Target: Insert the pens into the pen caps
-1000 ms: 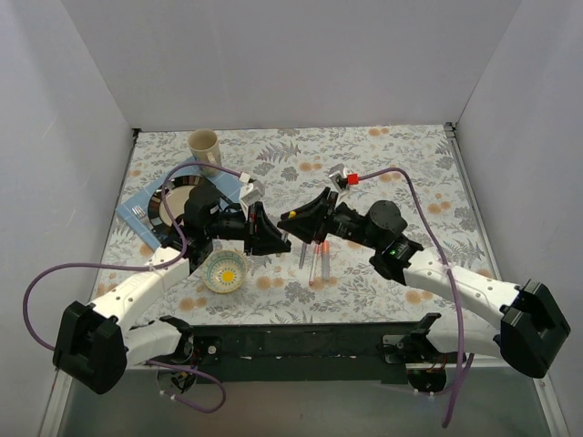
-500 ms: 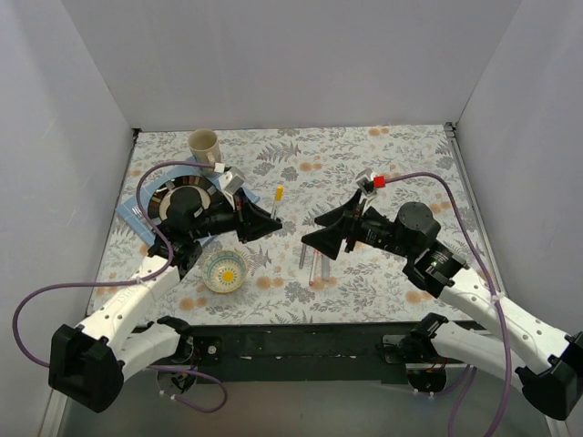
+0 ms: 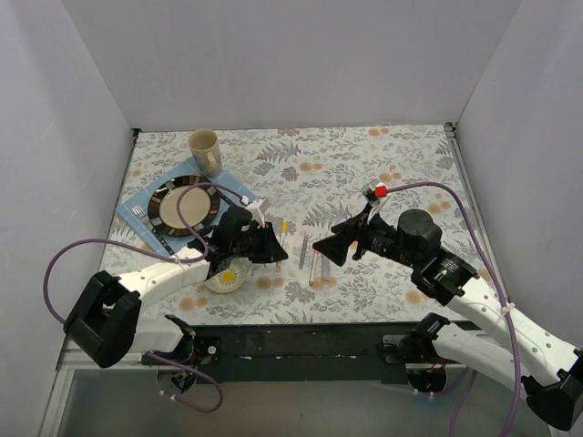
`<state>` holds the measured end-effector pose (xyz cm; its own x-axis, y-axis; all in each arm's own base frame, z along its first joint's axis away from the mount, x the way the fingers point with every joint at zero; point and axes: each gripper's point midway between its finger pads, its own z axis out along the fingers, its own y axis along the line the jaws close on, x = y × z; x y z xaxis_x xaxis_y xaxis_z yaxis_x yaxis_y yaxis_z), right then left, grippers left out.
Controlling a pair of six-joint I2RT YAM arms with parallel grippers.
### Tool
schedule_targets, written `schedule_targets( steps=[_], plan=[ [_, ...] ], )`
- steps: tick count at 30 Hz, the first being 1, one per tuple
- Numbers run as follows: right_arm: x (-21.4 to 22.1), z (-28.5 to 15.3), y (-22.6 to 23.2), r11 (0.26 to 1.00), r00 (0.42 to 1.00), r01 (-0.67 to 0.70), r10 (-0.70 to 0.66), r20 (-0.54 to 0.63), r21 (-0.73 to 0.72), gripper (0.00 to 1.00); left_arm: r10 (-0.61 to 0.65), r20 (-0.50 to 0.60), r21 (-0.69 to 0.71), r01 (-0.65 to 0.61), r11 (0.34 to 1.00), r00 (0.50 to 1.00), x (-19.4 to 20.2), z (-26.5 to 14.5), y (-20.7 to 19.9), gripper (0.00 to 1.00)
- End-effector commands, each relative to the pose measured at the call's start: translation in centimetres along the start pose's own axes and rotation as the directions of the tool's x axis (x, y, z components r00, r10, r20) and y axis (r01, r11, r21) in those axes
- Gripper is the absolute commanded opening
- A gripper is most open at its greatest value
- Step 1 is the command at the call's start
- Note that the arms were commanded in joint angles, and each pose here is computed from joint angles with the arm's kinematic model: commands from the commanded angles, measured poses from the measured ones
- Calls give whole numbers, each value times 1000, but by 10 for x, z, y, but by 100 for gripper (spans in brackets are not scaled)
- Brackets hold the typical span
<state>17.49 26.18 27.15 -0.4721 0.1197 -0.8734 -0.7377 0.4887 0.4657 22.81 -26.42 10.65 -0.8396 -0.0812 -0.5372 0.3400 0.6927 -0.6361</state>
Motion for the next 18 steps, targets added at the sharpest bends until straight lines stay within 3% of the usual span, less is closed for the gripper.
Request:
schedule_targets(
  steps=[1,6,11,18],
  plan=[
    [-2,-1,-2,1000,1000,26,-26,-1,12,91,-111,34,-157,115,981,993,4,12,24,0],
    [4,-2,-3,1000,1000,19,-19,-13,14,91,-134,-52,-219,119,968,990,36,29,32,3],
    [4,-3,-1,1000,1000,16,-16,-13,4,91,-133,-56,-290,112,950,989,46,38,46,9],
    [6,-5,-3,1000,1000,8,-7,-25,16,92,-132,-59,-309,108,945,989,35,38,39,39]
  ],
)
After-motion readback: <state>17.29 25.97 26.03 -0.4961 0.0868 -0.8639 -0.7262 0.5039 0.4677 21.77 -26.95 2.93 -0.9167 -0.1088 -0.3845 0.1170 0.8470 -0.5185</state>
